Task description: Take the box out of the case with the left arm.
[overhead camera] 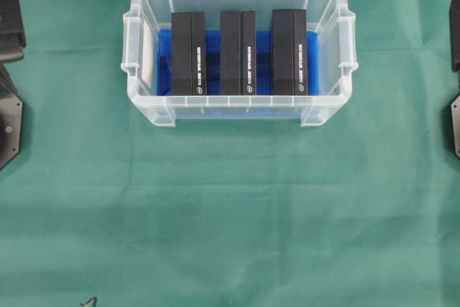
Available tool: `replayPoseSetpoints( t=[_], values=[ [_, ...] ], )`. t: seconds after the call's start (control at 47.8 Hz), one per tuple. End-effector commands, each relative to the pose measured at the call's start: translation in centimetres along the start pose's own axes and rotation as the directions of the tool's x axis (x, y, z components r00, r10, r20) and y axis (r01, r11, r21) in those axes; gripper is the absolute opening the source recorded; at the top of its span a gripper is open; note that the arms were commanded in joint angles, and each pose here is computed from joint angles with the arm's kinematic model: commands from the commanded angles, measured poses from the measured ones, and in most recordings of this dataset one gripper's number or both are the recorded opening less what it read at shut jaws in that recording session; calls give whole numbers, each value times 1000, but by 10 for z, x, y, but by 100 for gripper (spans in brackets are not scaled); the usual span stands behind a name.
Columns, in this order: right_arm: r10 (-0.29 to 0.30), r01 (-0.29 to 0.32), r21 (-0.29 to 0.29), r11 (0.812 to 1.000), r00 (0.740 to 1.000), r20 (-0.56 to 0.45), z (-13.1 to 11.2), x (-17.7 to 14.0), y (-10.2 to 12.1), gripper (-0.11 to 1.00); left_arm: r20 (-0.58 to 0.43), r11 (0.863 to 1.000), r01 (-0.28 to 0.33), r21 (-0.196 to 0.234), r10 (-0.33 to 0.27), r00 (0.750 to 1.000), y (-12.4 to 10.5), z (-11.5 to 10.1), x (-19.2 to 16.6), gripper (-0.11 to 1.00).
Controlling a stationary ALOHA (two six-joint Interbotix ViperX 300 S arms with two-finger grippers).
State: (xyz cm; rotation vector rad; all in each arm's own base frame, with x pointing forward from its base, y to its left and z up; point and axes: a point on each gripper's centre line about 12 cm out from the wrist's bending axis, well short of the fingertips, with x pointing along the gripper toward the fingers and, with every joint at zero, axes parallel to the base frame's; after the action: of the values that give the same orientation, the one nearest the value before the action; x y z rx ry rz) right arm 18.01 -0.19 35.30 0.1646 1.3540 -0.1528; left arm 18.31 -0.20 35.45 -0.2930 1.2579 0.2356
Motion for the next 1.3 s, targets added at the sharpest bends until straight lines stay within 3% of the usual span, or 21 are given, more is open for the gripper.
replayPoseSetpoints(
  t=[0.0, 0.105, 0.125, 0.209, 0.272, 0.314, 0.335, 0.418, 0.46, 0.502, 0.711, 0.92, 1.004, 1.192, 1.276],
  values=[
    [0, 0, 5, 1000, 1000, 22, 3, -7, 0, 1, 17, 994, 6, -108, -4, 1000, -1, 2, -8, 1],
    [-2, 2, 4, 1000, 1000, 22, 3, -7, 0, 1, 6, 958, 0, -286, 2, 1000, 0, 1, -8, 1],
    [-1, 1, 4, 1000, 1000, 24, 3, -8, 0, 1, 2, 941, -4, -339, 5, 1000, 0, 0, -8, 1],
    [-8, 8, 4, 1000, 1000, 24, 3, -7, -1, 1, -4, 878, -14, -478, 14, 1000, 1, 0, -8, 1],
    [-12, 12, 4, 1000, 1000, 24, 3, -7, -1, 1, -12, 815, -26, -579, 24, 1000, 2, 0, -7, 1],
    [-15, 15, 4, 1000, 1000, 24, 3, -8, -2, 1, -15, 765, -34, -643, 32, 999, 2, 2, -7, 1],
    [-17, 17, 3, 1000, 1000, 22, 3, -7, -2, 1, -25, 723, -44, -690, 36, 999, 2, 3, -5, 1],
    [-17, 17, 4, 1000, 1000, 22, 3, -7, -2, 1, -39, 616, -58, -786, 43, 998, 2, 7, -4, 1],
    [-19, 19, 4, 1000, 1000, 23, 3, -7, -2, 1, -47, 573, -64, -817, 45, 998, 1, 8, -3, 1],
    [-18, 17, 4, 1000, 1000, 21, 3, -7, -2, 1, -49, 546, -65, -835, 44, 998, 1, 9, -2, 1],
    [-19, 18, 4, 1000, 1000, 16, 4, -6, -2, 1, -49, 541, -65, -838, 45, 998, 1, 11, -2, 1],
    [-19, 19, 4, 1000, 1000, 13, 4, -6, -2, 1, -42, 524, -67, -849, 59, 997, 8, 14, -2, 1],
    [-22, 22, 4, 1000, 1000, 14, 4, -6, -2, 1, -43, 506, -72, -860, 69, 997, 16, 16, -1, 1],
    [-31, 31, 5, 1000, 999, 17, 4, -6, -3, 1, -42, 444, -84, -892, 104, 994, 45, 23, -2, 1],
    [-33, 33, 5, 999, 999, 16, 4, -6, -3, 1, -46, 445, -95, -891, 119, 992, 56, 27, -1, 1]
  ],
)
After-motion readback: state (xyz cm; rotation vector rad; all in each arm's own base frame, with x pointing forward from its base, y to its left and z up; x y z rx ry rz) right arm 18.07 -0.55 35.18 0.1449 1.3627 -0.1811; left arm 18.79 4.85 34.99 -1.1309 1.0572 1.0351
